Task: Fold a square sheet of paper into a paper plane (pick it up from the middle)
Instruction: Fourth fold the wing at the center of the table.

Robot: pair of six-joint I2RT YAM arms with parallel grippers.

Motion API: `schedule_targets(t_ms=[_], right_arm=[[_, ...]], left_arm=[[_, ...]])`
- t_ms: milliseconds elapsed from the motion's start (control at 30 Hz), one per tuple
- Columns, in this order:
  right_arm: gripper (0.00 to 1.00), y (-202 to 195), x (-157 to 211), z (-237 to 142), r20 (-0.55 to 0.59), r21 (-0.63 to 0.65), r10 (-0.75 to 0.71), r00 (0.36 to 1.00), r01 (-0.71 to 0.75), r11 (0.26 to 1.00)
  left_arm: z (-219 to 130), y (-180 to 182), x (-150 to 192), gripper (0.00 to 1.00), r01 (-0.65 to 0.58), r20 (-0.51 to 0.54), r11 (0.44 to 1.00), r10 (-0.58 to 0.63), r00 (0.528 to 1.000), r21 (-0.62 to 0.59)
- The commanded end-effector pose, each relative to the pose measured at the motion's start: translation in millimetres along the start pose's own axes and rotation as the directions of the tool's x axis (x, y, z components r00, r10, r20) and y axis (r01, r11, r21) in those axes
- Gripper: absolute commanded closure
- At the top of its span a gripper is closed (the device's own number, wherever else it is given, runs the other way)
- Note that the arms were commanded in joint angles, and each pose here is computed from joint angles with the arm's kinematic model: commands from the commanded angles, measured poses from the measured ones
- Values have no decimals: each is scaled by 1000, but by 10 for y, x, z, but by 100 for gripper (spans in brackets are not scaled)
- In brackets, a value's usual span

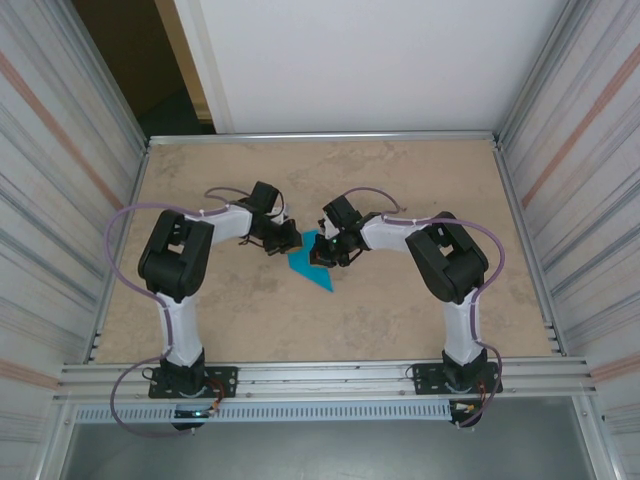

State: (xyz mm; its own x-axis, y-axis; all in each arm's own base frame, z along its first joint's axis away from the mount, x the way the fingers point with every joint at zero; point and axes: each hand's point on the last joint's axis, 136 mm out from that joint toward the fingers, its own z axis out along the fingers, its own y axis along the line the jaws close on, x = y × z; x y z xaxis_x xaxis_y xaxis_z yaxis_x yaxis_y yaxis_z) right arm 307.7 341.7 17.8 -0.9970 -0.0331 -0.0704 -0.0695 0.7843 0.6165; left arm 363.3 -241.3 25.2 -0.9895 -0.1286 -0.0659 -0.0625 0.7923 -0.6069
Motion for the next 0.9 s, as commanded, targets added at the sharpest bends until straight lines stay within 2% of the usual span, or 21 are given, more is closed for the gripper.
schedule_targets(t_ms=[0,100,233,567,867], right_arm=[[96,-255,98,110,-28,72,59,998,-57,996],[97,-283,102,121,-28,77,62,998,-60,995],[97,-286,105,137,-30,72,66,997,-64,995],[97,-275,151,85,-24,48,61,998,-60,997],[95,-307,474,-138,-28,10,44,999,-44,999]], left_arm=[[-264,-367,-111,91,-82,70,993,76,995,90],[-198,-398,-29,91,-88,47,990,84,995,107],[7,-188,98,91,-41,-9,997,42,999,67],[201,298,247,92,26,-65,994,-33,997,-110],[257,601,308,93,68,-80,970,-89,993,-232]])
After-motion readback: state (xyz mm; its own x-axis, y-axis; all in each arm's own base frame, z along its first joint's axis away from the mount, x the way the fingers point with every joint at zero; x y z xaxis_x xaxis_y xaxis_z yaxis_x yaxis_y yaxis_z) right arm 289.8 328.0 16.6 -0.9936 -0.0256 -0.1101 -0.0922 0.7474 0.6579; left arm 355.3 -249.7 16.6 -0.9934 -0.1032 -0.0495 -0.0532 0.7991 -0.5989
